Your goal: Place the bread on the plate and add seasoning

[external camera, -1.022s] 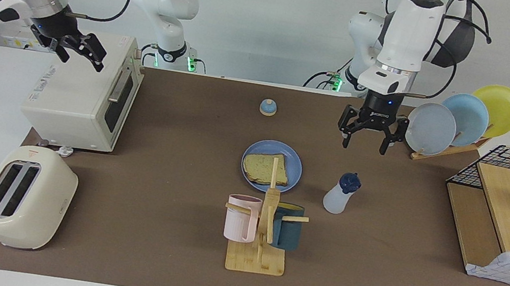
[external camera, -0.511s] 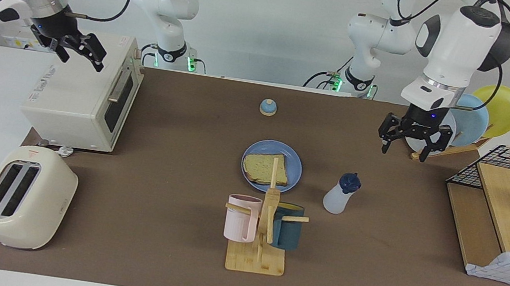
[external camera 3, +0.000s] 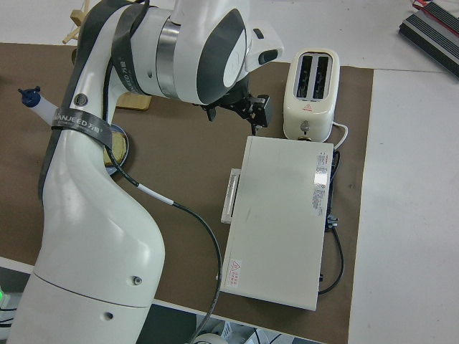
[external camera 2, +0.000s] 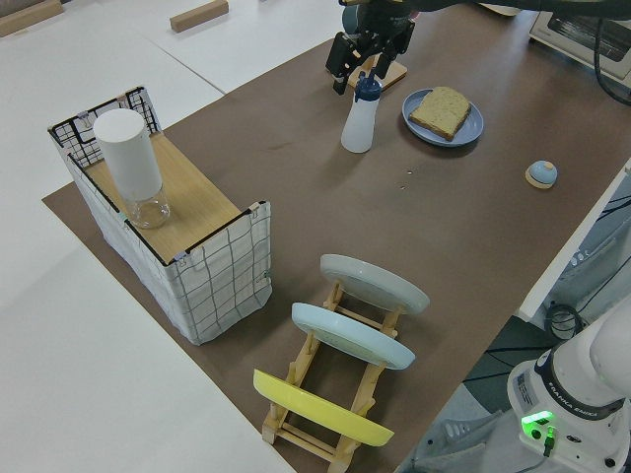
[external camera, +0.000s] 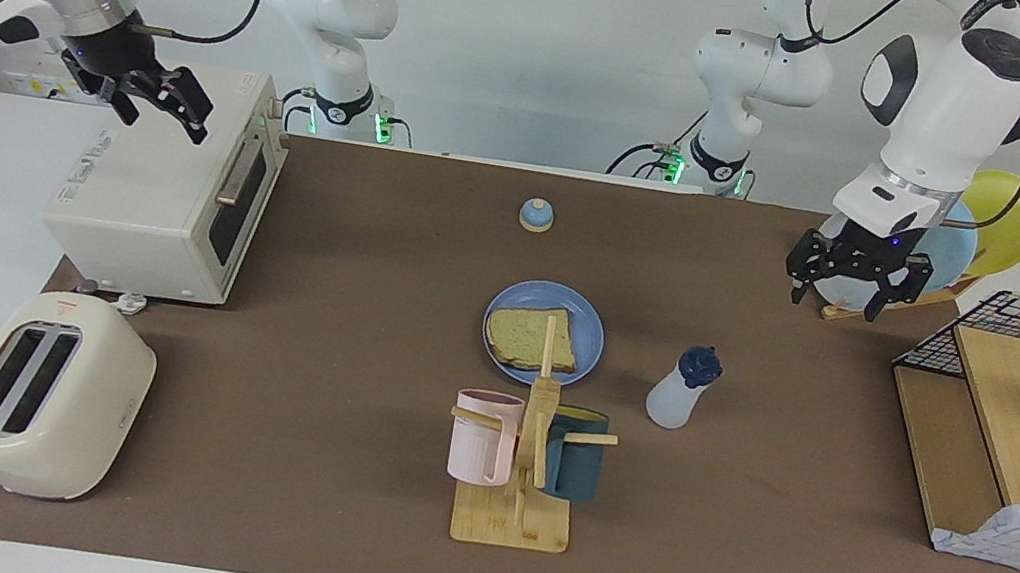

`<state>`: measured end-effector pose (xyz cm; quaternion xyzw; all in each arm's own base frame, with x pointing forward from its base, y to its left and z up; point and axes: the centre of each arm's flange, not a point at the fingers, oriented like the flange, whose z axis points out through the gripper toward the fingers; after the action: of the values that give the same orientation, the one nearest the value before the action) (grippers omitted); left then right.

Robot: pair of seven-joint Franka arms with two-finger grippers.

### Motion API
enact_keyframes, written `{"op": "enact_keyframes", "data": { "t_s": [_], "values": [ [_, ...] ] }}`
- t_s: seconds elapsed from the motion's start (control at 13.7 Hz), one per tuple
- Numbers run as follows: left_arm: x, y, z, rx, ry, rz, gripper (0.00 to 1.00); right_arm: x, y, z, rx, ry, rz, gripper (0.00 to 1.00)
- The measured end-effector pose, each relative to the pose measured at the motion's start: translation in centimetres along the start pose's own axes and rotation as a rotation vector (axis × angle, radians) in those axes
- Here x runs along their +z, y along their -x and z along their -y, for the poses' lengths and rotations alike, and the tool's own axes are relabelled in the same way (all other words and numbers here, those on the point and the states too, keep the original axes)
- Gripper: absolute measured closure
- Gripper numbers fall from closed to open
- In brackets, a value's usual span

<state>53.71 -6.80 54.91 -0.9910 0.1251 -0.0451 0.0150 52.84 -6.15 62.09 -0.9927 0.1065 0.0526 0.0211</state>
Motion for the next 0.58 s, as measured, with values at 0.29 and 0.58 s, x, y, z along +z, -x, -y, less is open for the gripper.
{"op": "enact_keyframes", "data": {
  "t_s": [0.29,0.58],
  "values": [
    [-4.0,0.5,0.5,-0.034,0.05,0.049,0.0,0.0,0.0,0.0,0.0,0.0,0.0,0.0],
    [-6.8,0.9,0.6,-0.108,0.074,0.08,0.0,0.0,0.0,0.0,0.0,0.0,0.0,0.0]
  ]
}}
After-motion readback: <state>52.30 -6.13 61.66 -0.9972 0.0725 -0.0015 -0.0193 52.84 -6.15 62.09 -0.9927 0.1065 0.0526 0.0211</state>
